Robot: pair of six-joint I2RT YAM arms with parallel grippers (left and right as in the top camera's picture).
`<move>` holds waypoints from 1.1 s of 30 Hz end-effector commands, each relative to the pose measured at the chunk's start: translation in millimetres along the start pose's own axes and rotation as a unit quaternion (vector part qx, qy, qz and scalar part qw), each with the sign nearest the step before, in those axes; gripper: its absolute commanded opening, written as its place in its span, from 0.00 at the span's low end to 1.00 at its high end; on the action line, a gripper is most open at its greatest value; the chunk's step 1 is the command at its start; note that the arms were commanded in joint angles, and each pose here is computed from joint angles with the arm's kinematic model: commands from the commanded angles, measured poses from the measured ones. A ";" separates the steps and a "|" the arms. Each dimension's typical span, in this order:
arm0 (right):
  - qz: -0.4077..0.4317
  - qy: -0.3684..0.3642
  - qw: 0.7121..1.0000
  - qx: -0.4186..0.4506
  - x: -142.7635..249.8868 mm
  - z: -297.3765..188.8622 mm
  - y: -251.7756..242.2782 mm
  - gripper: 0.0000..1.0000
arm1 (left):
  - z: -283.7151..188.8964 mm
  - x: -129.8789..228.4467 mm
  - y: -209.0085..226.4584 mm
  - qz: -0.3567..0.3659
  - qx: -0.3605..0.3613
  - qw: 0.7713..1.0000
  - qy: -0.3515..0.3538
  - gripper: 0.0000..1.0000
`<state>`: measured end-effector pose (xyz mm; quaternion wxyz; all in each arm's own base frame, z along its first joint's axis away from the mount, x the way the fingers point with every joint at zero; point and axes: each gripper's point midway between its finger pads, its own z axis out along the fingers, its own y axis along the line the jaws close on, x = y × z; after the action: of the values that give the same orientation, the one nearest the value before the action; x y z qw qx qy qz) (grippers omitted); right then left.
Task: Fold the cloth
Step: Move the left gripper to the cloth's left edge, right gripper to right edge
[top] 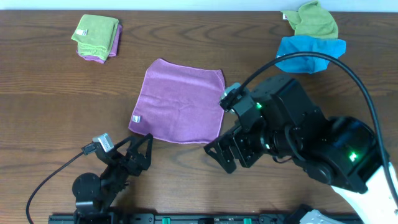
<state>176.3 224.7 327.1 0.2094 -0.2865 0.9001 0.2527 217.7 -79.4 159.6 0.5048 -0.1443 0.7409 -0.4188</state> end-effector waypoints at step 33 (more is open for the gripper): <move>0.149 -0.099 0.955 0.237 24.2 -72.5 -103.2 0.99 | 37.1 0.7 108.2 0.028 -0.359 0.836 0.413 0.85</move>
<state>196.1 107.2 349.6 0.3316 -0.0965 0.9317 0.1124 268.1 -36.2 78.1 0.0852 -0.1113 0.9801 -0.1405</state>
